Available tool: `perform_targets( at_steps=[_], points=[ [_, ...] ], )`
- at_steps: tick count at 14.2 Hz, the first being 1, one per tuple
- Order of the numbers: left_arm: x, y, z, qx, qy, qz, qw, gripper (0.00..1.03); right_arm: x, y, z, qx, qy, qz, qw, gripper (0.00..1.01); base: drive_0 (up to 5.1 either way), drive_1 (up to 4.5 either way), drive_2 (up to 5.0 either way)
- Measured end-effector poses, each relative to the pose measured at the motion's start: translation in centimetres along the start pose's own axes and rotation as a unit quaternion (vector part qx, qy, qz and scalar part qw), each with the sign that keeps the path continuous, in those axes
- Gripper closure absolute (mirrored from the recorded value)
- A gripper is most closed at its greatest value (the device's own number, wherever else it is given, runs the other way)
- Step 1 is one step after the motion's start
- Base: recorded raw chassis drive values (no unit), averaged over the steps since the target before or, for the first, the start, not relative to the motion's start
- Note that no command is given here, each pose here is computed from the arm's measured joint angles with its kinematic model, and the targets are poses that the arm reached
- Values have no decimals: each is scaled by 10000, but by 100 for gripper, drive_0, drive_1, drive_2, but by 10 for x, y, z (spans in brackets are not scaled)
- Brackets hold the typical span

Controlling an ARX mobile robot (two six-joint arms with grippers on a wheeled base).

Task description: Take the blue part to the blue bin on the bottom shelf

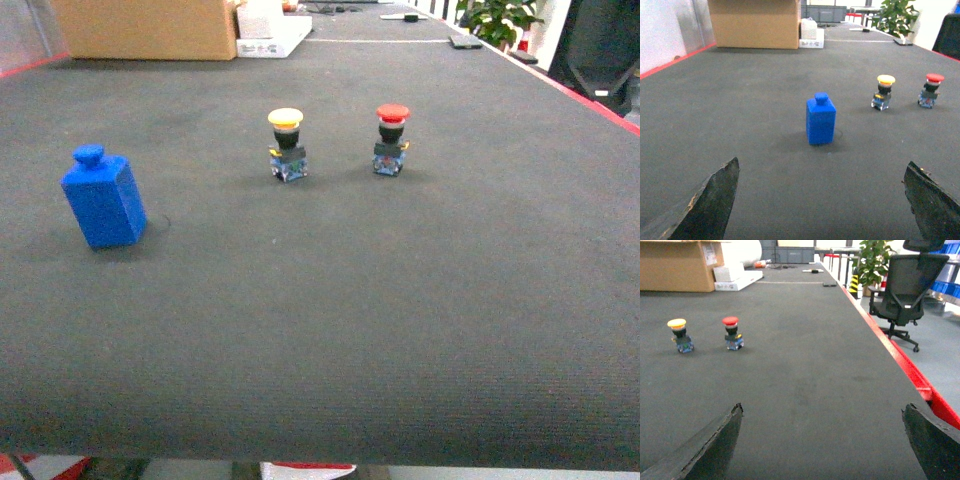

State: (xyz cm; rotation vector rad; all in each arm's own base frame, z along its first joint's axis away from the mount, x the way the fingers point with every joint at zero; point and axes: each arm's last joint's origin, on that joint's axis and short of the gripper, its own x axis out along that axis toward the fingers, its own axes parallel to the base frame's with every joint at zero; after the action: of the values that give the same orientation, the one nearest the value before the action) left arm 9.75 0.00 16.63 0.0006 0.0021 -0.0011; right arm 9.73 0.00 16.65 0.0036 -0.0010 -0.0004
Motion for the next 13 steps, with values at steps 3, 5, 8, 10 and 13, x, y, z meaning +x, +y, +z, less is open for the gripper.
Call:
perform_targets(
  at_steps=[3, 5, 8, 10, 13],
  points=[
    [0, 0, 0, 0, -25, 2, 10000, 5, 0, 0, 0, -2, -19, 0, 10000, 3, 0, 0, 0],
    [0, 0, 0, -4, -2, 4, 10000, 5, 0, 0, 0, -2, 10, 4, 10000, 3, 0, 0, 0],
    [0, 0, 0, -2, -2, 6, 10000, 5, 0, 0, 0, -4, -15, 0, 10000, 3, 0, 0, 0],
    [0, 0, 0, -2, -13, 8, 10000, 5, 0, 0, 0, -4, -2, 2, 10000, 3, 0, 0, 0],
    [0, 0, 0, -2, -2, 8, 10000, 5, 0, 0, 0, -4, 0, 0, 10000, 3, 0, 0, 0]
  ],
)
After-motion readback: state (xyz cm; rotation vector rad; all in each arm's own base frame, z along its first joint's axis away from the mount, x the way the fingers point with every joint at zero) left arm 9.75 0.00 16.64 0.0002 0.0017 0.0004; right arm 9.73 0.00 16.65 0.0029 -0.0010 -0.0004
